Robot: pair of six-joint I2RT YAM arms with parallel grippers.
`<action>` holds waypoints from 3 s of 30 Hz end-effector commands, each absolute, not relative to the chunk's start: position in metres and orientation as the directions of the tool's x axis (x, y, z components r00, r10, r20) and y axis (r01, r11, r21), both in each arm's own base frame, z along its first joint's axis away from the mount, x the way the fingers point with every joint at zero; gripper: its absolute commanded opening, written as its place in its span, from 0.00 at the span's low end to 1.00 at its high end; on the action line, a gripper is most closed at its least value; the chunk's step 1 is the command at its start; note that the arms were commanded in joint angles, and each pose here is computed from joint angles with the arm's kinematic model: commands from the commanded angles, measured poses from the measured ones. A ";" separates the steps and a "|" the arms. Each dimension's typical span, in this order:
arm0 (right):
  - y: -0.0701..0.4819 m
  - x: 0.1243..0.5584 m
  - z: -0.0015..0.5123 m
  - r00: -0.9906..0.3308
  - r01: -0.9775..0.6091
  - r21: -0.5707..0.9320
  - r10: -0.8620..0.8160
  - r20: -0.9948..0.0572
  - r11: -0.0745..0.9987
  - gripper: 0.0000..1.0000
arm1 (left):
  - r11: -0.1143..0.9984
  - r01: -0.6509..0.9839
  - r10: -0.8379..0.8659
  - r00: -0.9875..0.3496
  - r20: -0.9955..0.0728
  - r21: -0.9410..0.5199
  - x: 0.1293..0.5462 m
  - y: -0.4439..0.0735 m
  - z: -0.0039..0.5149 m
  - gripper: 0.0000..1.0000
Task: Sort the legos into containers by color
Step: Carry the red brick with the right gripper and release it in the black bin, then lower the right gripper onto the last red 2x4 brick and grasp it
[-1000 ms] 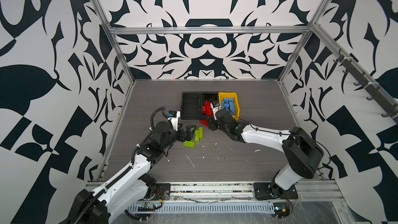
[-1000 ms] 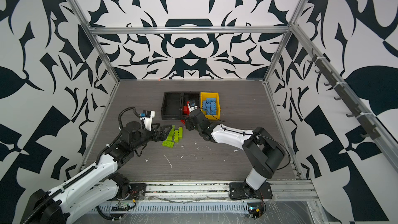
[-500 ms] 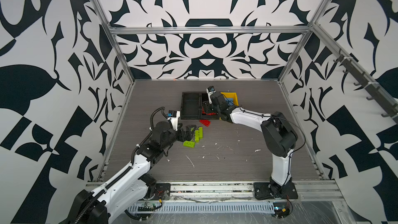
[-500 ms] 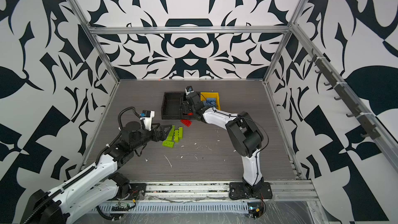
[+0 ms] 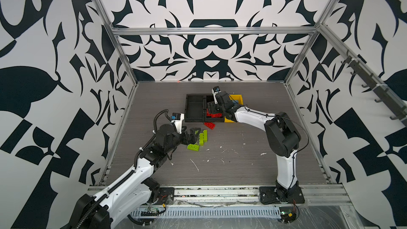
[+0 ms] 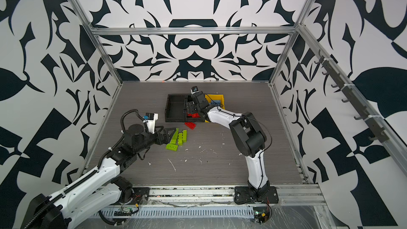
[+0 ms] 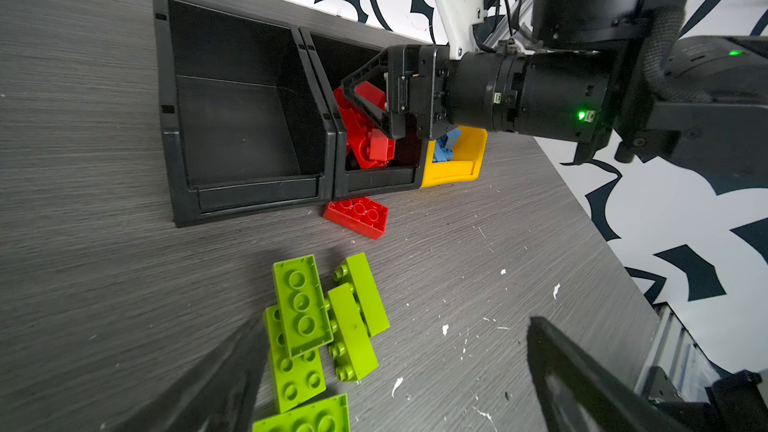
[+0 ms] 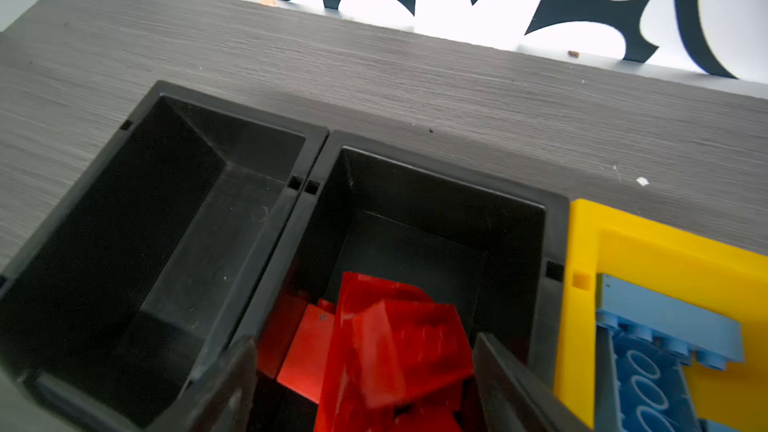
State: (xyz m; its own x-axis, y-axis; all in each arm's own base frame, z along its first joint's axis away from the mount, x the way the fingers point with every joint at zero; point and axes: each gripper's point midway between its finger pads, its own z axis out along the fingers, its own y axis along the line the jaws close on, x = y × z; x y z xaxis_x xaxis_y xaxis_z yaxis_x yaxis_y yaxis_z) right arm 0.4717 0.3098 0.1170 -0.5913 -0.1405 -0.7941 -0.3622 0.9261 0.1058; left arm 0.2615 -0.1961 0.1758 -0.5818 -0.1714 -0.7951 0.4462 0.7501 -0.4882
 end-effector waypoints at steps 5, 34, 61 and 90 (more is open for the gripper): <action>0.323 0.417 0.171 -0.500 -0.457 0.106 -0.156 -0.852 0.883 0.75 | 0.737 0.462 -0.186 -0.562 -0.806 -0.493 0.263 -0.198 0.188 1.00; 0.311 0.352 0.049 -0.561 -0.536 0.004 -0.352 -0.749 0.844 0.63 | 0.747 0.454 -0.184 -0.562 -0.806 -0.486 0.264 -0.196 0.185 1.00; 0.326 0.377 0.037 -0.574 -0.557 0.036 -0.353 -0.739 0.830 0.66 | 0.747 0.457 -0.182 -0.559 -0.809 -0.483 0.264 -0.196 0.186 1.00; 0.321 0.355 0.050 -0.554 -0.576 0.048 -0.346 -0.757 0.816 0.34 | 0.739 0.464 -0.183 -0.559 -0.809 -0.488 0.263 -0.197 0.187 1.00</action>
